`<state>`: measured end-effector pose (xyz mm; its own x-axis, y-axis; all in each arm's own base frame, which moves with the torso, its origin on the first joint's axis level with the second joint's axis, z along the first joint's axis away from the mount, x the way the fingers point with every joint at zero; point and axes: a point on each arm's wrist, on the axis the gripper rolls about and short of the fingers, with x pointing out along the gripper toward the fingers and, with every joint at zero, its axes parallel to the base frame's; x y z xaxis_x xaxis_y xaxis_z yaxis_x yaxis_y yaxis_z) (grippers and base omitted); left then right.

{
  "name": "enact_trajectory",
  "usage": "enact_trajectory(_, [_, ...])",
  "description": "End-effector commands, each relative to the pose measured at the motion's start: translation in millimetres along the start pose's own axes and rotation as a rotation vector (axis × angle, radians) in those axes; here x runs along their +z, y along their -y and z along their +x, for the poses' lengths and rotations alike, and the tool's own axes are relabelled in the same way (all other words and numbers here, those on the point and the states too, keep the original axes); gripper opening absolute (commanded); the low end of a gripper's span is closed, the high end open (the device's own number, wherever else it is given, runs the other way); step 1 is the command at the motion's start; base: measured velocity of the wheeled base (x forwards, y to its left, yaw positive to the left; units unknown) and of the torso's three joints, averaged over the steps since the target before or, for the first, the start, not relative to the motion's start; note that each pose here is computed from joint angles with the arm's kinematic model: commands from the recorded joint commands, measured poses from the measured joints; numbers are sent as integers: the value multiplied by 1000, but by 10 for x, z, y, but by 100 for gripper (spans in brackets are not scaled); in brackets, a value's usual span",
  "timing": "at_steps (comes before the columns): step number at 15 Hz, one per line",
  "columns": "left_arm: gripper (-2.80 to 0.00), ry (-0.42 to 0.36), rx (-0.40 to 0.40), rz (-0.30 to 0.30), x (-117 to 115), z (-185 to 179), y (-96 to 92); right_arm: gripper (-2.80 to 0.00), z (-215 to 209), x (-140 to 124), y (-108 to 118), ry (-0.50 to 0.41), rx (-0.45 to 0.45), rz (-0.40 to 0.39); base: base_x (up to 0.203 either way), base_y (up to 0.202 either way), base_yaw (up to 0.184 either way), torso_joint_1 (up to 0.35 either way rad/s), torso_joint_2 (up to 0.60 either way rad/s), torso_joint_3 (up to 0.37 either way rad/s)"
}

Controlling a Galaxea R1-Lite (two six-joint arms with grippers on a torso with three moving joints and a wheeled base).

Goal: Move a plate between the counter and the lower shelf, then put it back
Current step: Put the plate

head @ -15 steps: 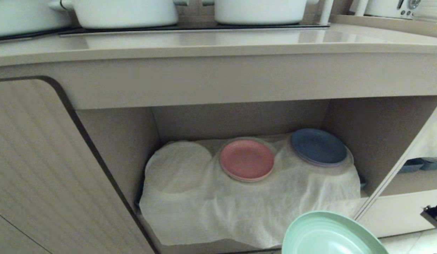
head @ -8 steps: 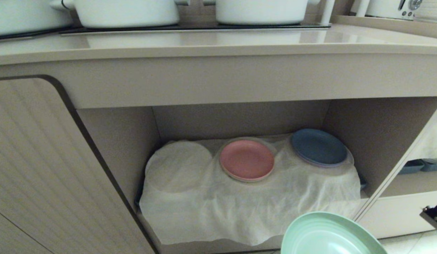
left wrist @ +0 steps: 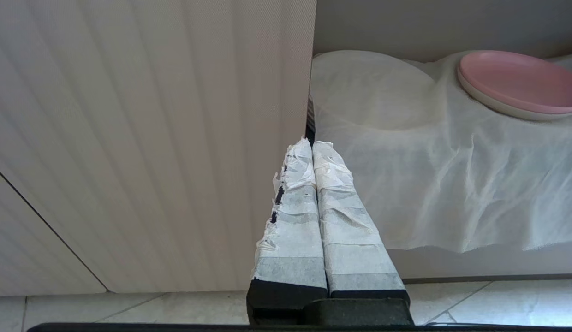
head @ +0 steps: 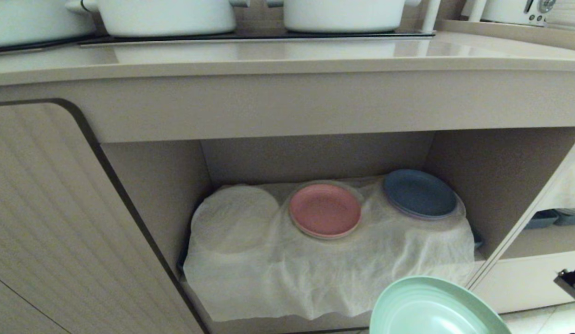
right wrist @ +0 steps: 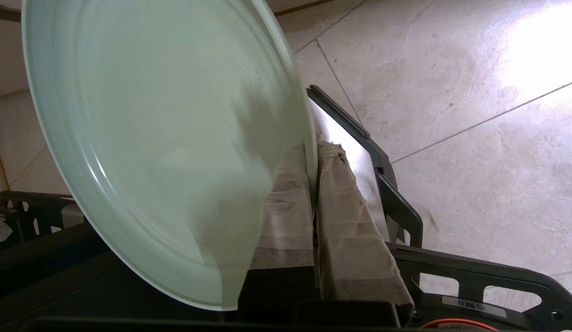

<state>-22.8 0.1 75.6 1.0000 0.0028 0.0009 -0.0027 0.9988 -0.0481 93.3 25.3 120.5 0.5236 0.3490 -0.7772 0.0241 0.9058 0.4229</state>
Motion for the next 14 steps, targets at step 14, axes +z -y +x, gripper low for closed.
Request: enact_trajectory(14, [-280, 1, 0, -1, 0, 0, 0, -280, -49, 111, -70, 28, 40, 36, 0, 0, 0, 0, 0, 0])
